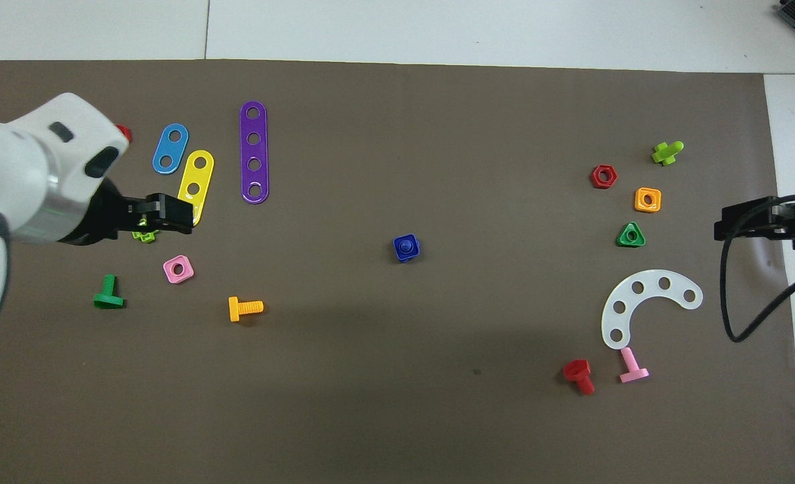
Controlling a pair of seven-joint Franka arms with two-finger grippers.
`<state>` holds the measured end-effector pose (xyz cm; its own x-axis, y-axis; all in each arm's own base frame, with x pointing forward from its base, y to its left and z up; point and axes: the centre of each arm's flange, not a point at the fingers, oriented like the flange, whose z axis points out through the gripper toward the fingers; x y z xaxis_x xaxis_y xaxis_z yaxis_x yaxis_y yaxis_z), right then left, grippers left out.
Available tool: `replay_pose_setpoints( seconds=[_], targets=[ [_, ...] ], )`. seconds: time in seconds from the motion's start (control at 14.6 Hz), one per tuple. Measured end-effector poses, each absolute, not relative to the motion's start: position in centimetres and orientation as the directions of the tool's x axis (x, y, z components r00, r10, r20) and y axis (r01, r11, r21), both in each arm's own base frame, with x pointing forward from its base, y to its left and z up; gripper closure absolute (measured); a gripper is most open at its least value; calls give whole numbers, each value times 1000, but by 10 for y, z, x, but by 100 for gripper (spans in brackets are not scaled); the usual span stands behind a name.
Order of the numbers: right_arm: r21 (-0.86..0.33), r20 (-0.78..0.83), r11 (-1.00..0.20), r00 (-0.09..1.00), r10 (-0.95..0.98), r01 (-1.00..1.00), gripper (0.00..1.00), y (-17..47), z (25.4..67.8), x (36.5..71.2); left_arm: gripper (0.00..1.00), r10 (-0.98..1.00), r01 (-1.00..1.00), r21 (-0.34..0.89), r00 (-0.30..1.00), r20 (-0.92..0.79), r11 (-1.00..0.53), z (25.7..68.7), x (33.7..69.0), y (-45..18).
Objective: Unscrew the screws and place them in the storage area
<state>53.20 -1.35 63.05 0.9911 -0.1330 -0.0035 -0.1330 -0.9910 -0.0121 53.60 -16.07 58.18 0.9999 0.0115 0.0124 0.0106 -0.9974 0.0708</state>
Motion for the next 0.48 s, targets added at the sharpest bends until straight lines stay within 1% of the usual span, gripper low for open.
replay_pose_setpoints(
  seconds=[0.27,0.48],
  targets=[
    [-12,-4,-991,991,-133,-133,0,-14,630,532,0,120,117,107,992,25,-987,519,551,-268],
    [-12,-5,-991,991,-133,-133,0,-14,630,532,1,188,184,121,982,20,-975,480,553,-326]
  ],
)
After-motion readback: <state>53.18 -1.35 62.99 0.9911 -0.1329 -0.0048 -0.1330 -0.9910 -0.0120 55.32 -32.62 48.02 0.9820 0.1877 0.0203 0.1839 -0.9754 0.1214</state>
